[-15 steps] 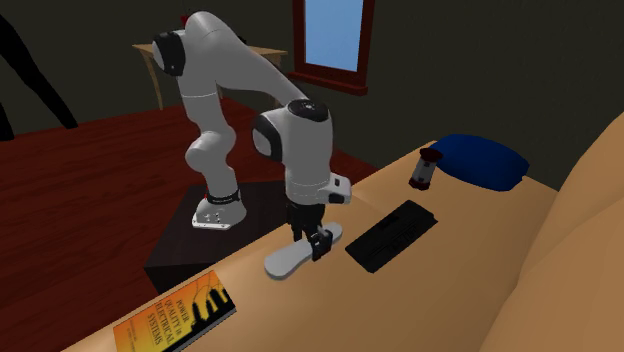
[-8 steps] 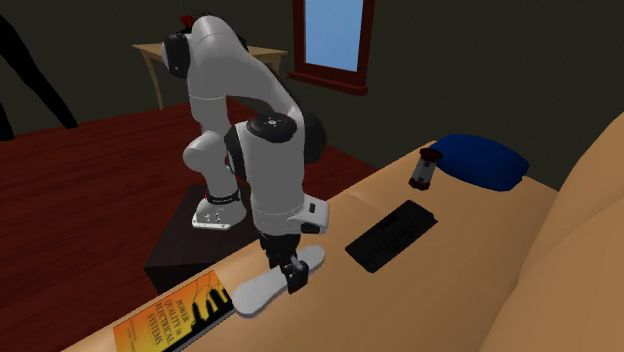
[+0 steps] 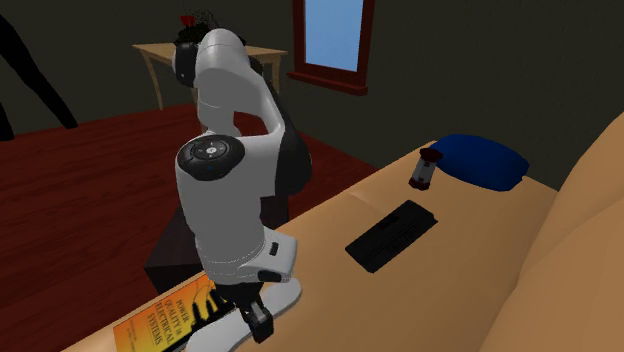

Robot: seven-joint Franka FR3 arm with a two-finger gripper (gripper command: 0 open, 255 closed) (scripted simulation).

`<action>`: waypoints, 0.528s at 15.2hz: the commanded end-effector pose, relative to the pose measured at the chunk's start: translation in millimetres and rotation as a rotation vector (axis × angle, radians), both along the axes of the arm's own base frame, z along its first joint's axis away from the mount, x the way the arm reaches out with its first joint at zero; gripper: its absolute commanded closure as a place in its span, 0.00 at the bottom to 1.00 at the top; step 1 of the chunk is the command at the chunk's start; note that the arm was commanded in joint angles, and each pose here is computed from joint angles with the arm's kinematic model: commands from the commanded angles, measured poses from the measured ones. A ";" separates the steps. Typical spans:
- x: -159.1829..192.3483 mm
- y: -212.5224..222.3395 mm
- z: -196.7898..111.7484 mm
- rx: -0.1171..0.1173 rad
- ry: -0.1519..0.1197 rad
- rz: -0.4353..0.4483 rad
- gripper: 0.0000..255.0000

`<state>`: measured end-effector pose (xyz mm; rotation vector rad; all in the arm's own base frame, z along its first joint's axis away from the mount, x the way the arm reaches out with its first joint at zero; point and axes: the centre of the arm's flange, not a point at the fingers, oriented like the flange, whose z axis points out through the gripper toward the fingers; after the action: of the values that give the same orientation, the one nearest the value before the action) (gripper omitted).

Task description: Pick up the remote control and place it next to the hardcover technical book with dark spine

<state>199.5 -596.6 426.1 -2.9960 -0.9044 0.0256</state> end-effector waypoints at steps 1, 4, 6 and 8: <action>-16.6 -24.1 -1.1 0.000 -0.001 0.002 1.00; -40.2 -55.9 -0.9 0.000 -0.001 0.002 1.00; -47.6 -65.9 -6.1 0.000 -0.001 0.002 1.00; -47.6 -65.9 -16.6 0.000 -0.001 0.002 1.00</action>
<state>153.0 -661.7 414.7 -2.9947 -0.9065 0.0249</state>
